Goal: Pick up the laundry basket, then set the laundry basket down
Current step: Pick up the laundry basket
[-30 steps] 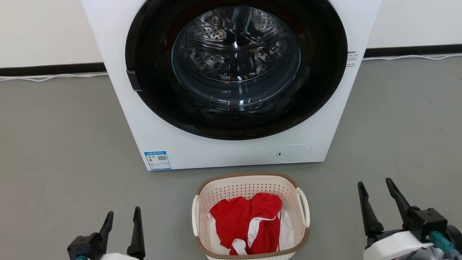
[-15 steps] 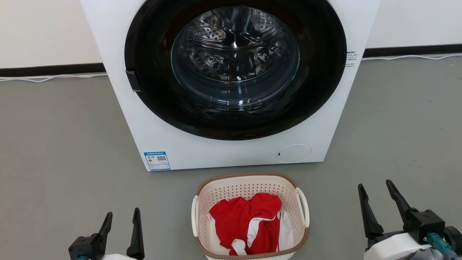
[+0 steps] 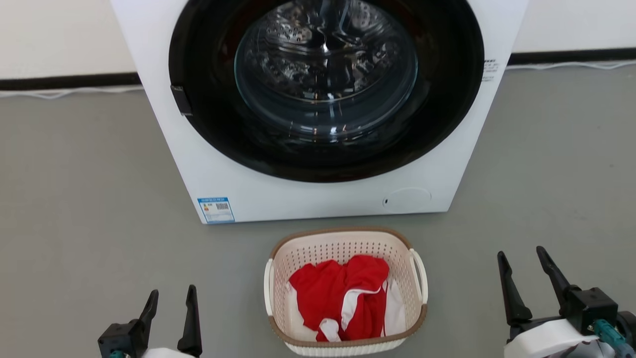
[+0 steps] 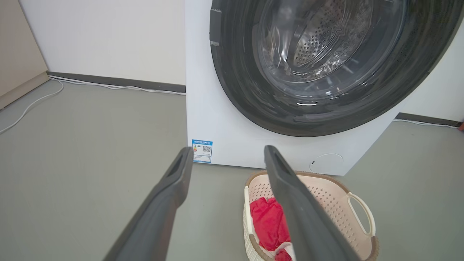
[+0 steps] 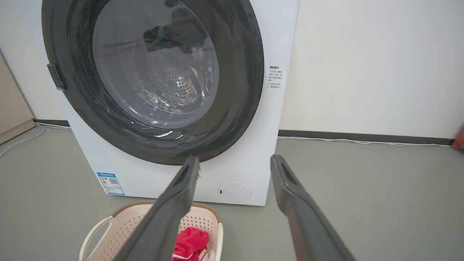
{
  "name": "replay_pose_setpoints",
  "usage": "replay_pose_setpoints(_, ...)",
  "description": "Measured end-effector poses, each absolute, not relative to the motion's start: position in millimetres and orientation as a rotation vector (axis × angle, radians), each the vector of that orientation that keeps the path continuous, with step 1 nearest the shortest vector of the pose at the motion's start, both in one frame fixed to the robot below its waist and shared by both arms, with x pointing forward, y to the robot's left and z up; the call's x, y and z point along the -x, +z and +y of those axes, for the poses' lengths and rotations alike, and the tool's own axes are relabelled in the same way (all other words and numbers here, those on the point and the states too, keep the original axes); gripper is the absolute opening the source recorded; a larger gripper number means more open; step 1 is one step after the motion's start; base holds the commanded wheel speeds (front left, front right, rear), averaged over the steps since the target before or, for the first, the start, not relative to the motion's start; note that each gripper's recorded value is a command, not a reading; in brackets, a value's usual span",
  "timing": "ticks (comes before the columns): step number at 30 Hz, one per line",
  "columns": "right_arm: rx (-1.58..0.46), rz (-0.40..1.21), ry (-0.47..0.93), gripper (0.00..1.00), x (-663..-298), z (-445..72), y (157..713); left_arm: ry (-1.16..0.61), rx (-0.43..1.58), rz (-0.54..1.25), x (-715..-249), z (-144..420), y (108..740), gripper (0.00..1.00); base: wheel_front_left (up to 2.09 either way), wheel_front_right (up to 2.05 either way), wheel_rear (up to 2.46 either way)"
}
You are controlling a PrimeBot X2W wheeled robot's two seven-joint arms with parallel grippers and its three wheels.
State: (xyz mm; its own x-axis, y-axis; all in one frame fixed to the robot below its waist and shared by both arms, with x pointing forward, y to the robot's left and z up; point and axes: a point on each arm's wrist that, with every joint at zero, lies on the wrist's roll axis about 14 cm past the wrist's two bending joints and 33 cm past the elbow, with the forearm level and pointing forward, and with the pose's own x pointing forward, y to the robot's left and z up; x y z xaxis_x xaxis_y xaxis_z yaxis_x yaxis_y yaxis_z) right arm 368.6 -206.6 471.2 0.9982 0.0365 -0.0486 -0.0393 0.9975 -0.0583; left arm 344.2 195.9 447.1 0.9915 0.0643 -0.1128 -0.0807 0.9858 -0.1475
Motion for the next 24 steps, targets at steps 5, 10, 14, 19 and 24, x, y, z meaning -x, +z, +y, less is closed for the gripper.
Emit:
replay_pose_setpoints(5,0.047,0.082,0.031,1.00,-377.1,-207.2,458.8,0.057,0.155,0.119,-359.0,190.4,443.6,1.00,0.00,0.00,0.00)
replay_pose_setpoints(10,0.028,0.089,0.024,1.00,-399.7,-206.2,453.7,0.041,0.164,0.115,-382.0,184.4,443.4,1.00,0.00,0.00,0.00)
replay_pose_setpoints(14,0.010,0.122,0.009,1.00,-416.4,-207.7,439.5,0.035,0.180,0.140,-396.2,181.0,433.1,1.00,0.00,0.00,0.00)
replay_pose_setpoints(19,0.017,0.217,0.009,1.00,-434.9,-206.1,404.0,0.020,0.196,0.184,-417.7,173.8,414.9,1.00,0.00,0.00,0.00)
replay_pose_setpoints(24,0.033,0.361,0.025,1.00,-456.7,-200.3,353.2,-0.006,0.235,0.301,-439.7,158.3,372.9,1.00,0.00,0.00,0.00)
